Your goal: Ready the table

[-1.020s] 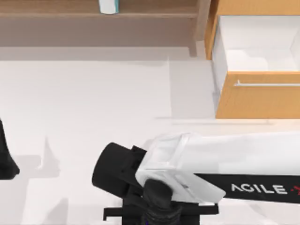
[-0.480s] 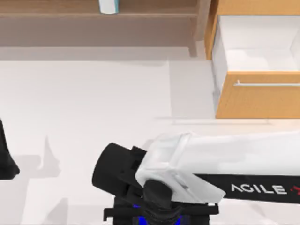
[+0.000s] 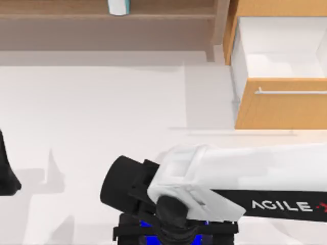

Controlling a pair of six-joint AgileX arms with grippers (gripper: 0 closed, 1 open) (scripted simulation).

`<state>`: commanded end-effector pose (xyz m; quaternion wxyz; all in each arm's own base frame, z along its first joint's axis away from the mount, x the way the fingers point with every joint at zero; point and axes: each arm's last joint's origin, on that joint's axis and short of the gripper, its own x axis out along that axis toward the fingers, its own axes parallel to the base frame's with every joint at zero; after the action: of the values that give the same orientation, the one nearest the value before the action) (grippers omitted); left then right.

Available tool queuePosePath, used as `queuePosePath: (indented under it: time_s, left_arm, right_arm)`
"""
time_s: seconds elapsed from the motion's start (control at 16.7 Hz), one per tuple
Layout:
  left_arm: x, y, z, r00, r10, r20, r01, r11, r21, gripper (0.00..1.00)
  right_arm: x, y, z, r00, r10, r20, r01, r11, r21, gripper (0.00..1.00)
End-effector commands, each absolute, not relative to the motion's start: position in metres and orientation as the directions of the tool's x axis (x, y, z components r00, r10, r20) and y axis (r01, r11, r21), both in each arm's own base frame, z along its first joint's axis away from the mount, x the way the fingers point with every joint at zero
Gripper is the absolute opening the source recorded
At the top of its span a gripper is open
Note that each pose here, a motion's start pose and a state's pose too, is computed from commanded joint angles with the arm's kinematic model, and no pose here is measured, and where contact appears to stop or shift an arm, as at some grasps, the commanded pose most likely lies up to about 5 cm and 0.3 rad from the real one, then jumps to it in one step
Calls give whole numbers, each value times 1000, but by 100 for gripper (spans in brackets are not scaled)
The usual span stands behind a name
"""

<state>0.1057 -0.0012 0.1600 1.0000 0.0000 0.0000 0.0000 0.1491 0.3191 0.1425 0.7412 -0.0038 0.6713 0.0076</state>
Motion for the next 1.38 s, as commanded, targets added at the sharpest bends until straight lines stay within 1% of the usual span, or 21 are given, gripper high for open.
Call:
queuePosePath:
  time_s: [0.18, 0.36, 0.6, 0.78, 0.9, 1.08, 1.2, 1.38]
  left_arm:
    - [106, -1, 160, 1000, 0, 0, 0, 1000, 0, 100]
    - [106, -1, 160, 1000, 0, 0, 0, 1000, 0, 100]
    - [106, -1, 160, 1000, 0, 0, 0, 1000, 0, 100]
    - [106, -1, 160, 1000, 0, 0, 0, 1000, 0, 100]
    - [106, -1, 160, 1000, 0, 0, 0, 1000, 0, 100]
    - [106, -1, 160, 1000, 0, 0, 0, 1000, 0, 100]
    - [106, -1, 160, 1000, 0, 0, 0, 1000, 0, 100]
    - [106, -1, 160, 1000, 0, 0, 0, 1000, 0, 100]
  right_arm:
    - [151, 320, 145, 117, 32, -993, -39, 999, 28, 100]
    - [159, 320, 148, 185, 121, -975, -136, 986, 96, 100]
    - [179, 317, 146, 327, 278, -903, -346, 925, 159, 100]
    - [198, 308, 143, 459, 386, -800, -515, 849, 115, 100]
    - [211, 297, 140, 552, 440, -708, -603, 797, 25, 100]
    - [229, 275, 136, 687, 479, -547, -658, 729, -187, 100]
    - [238, 255, 133, 767, 474, -433, -629, 690, -359, 100]
    - [246, 220, 127, 863, 426, -272, -497, 618, -609, 100]
